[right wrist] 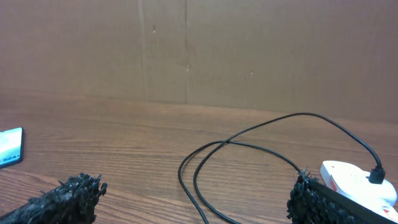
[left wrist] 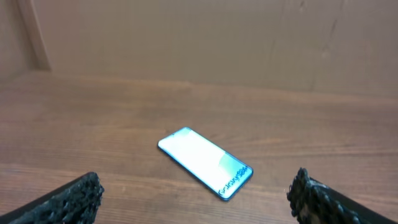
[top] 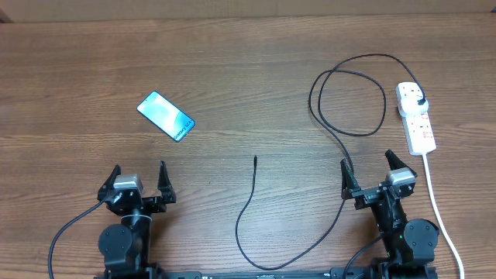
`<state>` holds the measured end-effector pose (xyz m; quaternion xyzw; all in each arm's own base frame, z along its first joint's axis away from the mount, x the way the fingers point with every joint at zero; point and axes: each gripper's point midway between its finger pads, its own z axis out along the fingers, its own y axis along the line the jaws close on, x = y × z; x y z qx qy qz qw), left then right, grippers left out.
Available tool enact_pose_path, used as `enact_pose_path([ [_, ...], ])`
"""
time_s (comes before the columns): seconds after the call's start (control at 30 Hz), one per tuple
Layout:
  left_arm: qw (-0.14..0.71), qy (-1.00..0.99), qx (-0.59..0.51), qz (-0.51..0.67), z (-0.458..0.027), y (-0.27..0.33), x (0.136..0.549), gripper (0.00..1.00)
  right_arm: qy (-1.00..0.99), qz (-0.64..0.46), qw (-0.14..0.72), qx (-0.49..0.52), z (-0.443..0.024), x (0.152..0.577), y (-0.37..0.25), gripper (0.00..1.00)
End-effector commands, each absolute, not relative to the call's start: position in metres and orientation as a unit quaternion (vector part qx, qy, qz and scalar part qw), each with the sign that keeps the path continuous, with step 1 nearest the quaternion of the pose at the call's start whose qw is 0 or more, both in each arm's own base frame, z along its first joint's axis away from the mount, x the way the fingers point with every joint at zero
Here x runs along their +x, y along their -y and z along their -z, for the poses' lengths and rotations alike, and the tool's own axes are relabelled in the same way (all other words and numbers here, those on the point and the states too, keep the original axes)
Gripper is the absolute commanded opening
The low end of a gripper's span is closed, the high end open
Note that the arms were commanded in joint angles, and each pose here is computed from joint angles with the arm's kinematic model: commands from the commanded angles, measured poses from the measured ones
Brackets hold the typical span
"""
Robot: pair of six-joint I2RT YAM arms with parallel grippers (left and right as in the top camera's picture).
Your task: Plug charger to phone and switch on socket
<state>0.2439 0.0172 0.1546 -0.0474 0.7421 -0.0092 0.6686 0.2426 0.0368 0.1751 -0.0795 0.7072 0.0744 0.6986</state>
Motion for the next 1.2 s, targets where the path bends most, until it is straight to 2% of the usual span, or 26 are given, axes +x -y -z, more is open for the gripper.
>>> enact_pose_path([
  [0.0, 0.665, -0.745, -0.05, -0.008, -0.18, -0.021, 0.236, 1.0, -0.704, -0.075, 0.701, -0.082, -0.174, 0.242, -0.038, 1.0],
  [0.13, 0.664, -0.745, -0.056, -0.014, -0.213, -0.024, 0.235, 1.0, -0.704, -0.075, 0.701, -0.082, -0.174, 0.242, -0.038, 1.0],
  [0.33, 0.617, -0.784, -0.068, -0.003, -0.242, -0.026, 0.261, 1.0, -0.704, -0.075, 0.701, -0.082, -0.174, 0.242, -0.038, 1.0],
  [0.53, 0.508, -0.852, -0.124, 0.034, -0.267, -0.03, 0.31, 1.0, -0.704, -0.075, 0.701, -0.082, -0.174, 0.242, -0.038, 1.0],
  [0.7, 0.39, -0.911, -0.074, 0.112, -0.275, 0.0, 0.349, 0.99, -0.704, -0.075, 0.701, -0.082, -0.174, 0.242, -0.038, 1.0],
  [0.93, 0.293, -0.935, -0.112, 0.164, -0.224, 0.011, 0.372, 1.0, -0.704, -0.075, 0.701, -0.082, -0.174, 0.242, -0.038, 1.0],
  [1.07, 0.232, -0.941, -0.214, 0.118, -0.188, -0.007, 0.372, 1.0, -0.704, -0.075, 0.701, -0.082, -0.174, 0.242, -0.038, 1.0],
  [1.17, 0.199, -0.946, -0.241, 0.088, -0.175, -0.009, 0.375, 1.0, -0.704, -0.075, 0.701, -0.082, -0.174, 0.242, -0.038, 1.0],
])
